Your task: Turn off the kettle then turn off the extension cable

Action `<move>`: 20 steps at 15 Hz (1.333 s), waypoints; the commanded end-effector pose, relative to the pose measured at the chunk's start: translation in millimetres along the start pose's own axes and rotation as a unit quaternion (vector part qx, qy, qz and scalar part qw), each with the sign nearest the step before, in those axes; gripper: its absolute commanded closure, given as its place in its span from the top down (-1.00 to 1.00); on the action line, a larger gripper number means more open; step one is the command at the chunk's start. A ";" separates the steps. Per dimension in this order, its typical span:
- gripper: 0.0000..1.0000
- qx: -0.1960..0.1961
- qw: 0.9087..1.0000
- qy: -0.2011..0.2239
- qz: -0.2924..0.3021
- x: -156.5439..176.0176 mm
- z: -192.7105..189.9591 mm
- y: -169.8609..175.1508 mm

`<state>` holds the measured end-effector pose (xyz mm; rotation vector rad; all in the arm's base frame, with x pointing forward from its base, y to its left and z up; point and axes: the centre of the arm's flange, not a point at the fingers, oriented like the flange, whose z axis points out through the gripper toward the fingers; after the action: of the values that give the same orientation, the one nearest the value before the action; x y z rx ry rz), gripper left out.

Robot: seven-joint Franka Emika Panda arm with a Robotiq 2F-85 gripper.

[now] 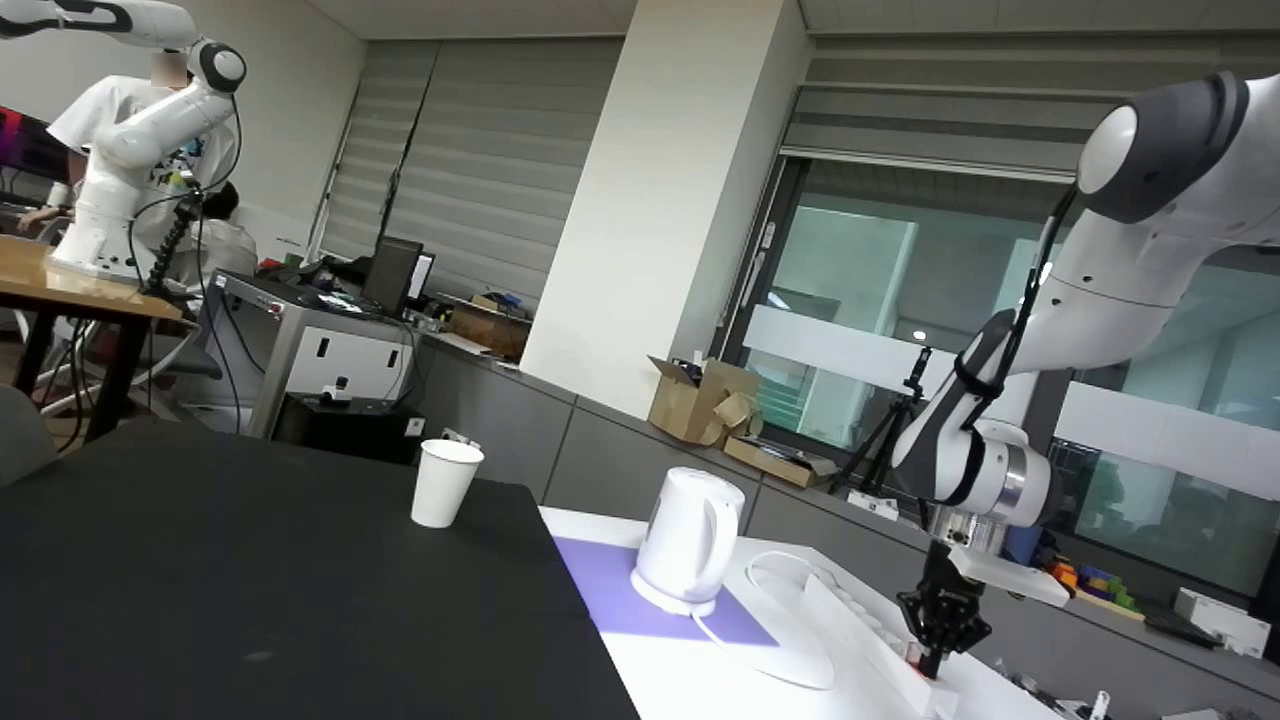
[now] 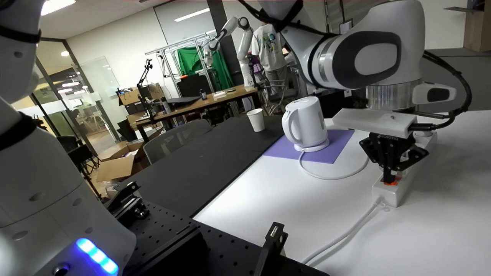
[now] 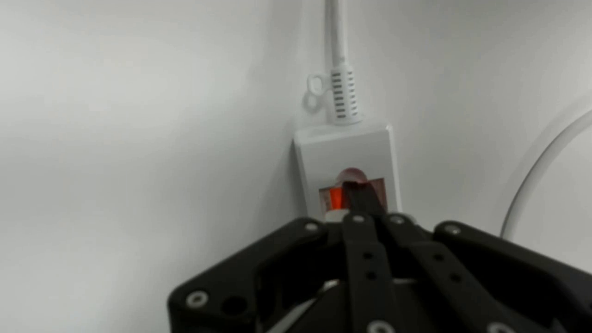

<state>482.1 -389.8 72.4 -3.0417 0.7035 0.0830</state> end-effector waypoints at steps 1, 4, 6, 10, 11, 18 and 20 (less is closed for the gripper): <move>-1.00 0.005 1.000 -0.001 0.000 11.2 7.7 14.2; -1.00 0.006 1.000 -0.007 -0.002 12.2 14.3 16.5; -1.00 0.009 1.000 -0.009 -0.006 12.6 17.3 14.3; -1.00 -0.010 0.999 0.000 -0.034 7.2 24.9 -1.0; -1.00 -0.026 0.999 0.009 -0.047 4.2 31.7 -8.1; -1.00 -0.128 0.977 0.064 -0.156 -19.3 63.1 -55.7; -1.00 -0.142 0.971 0.077 -0.174 -25.4 65.3 -65.3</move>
<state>490.3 -351.1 64.8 -3.3840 0.2138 -0.0698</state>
